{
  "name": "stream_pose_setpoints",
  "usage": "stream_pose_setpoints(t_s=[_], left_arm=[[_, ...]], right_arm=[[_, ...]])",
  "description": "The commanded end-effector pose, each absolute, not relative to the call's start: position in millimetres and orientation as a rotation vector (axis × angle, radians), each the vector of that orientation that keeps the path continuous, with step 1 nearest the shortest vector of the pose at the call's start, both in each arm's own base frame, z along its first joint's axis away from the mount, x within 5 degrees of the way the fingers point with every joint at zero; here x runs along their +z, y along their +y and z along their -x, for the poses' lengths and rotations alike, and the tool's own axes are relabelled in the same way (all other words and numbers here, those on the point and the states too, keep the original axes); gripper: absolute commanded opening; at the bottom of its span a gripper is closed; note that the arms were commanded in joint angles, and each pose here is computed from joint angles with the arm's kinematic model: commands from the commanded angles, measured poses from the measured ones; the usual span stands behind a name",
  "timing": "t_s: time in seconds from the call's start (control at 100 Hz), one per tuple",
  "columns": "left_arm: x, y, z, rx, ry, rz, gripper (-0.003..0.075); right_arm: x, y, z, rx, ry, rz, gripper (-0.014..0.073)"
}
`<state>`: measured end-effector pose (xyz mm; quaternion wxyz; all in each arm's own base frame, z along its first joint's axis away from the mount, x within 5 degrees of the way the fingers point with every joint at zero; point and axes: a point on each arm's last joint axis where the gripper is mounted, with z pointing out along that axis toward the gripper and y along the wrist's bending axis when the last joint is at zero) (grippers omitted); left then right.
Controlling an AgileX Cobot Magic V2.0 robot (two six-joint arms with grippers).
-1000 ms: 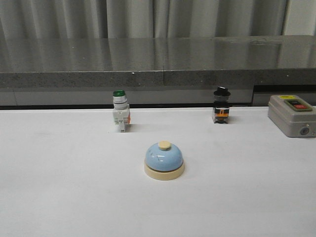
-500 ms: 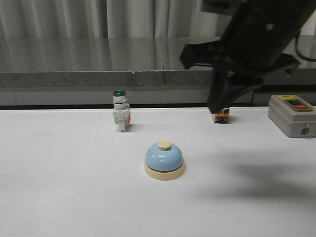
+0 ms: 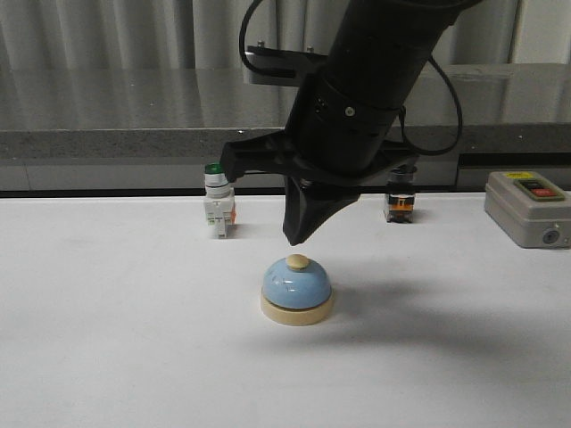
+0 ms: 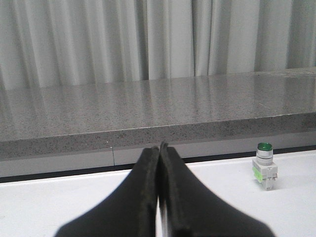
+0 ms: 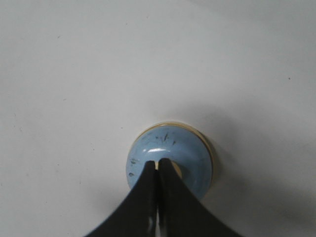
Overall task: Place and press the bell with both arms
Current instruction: 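Move the closed right gripper over the bell and press its button, then raise the right gripper off the bell and withdraw it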
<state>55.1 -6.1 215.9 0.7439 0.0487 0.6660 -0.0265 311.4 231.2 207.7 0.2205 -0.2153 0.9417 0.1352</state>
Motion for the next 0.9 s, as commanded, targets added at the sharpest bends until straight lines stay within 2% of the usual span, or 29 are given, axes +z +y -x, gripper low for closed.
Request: stream_pose_setpoints(t_s=[0.0, 0.28, 0.53, 0.63, 0.89], left_arm=[[205, -7, -54, -0.076, 1.409, -0.098, -0.0021], [205, -7, -54, -0.076, 1.409, -0.098, -0.0021], [205, -7, -54, -0.076, 1.409, -0.098, -0.0021], [205, -7, -54, -0.076, 1.409, -0.098, -0.0021], [205, -7, -54, -0.076, 1.409, -0.098, -0.0021]], right_arm=[[231, 234, -315, 0.416, 2.514, 0.567, -0.0064], [216, 236, -318, 0.399, 2.553, 0.574, -0.0064], [218, 235, -317, 0.398, 2.561, 0.577, -0.0064], [230, 232, -314, 0.405, 2.538, 0.576, -0.0064], [284, 208, -306, 0.365, 2.370, 0.577, -0.0064]])
